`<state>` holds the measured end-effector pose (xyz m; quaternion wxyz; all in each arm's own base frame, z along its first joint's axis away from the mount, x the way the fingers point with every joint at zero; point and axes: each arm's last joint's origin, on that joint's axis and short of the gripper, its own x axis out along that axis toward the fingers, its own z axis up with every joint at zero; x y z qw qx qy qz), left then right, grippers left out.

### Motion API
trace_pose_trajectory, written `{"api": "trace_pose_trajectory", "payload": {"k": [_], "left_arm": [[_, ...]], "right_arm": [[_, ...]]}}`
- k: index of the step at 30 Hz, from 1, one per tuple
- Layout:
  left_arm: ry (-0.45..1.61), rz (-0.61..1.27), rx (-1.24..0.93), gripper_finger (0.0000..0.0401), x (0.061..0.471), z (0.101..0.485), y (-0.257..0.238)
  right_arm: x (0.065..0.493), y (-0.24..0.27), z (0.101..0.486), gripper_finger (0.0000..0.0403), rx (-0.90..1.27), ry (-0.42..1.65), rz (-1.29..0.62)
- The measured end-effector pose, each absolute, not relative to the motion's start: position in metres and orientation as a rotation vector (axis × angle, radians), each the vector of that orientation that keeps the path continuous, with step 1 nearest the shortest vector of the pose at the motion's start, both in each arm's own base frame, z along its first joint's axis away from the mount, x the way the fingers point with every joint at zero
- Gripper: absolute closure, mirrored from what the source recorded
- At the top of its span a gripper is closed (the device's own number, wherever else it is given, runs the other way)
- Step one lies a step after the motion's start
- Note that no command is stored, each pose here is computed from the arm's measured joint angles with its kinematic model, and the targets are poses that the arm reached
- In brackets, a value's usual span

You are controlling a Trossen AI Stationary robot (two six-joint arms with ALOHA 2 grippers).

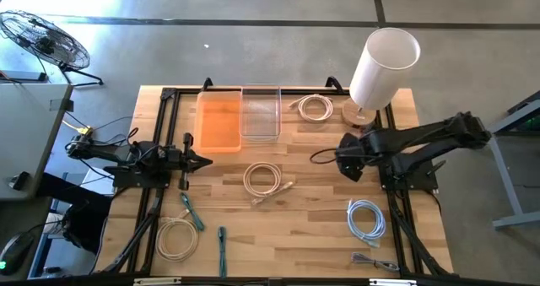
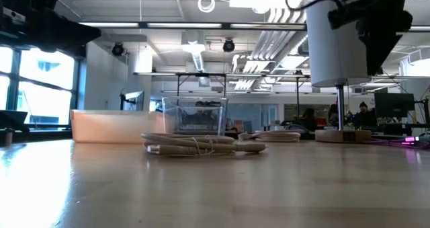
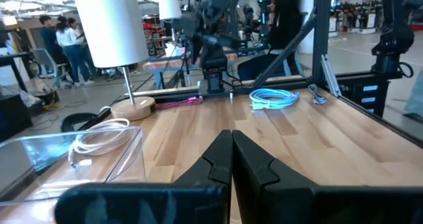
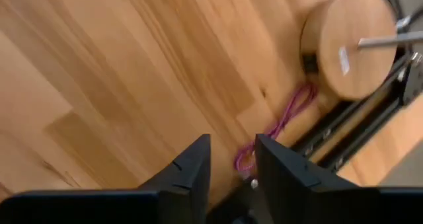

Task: Pick & Place USB Port
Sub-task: Put the pink and black charger cable into the orange bin

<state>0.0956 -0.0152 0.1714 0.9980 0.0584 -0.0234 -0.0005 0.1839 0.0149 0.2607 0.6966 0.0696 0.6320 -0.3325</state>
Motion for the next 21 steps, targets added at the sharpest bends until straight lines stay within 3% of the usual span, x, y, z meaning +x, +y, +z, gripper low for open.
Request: {"api": "trace_pose_trajectory", "payload": {"k": [8, 21], "left_arm": [[-0.043, 0.000, 0.170, 0.0401, 0.096, 0.171, -0.015], [-0.043, -0.008, 0.182, 0.0401, 0.096, 0.171, -0.016]], "right_arm": [[0.193, 0.006, 0.226, 0.0214, 0.152, 1.592, -0.837], [0.196, -0.016, 0.192, 0.0205, 0.187, 1.801, -0.931]]}}
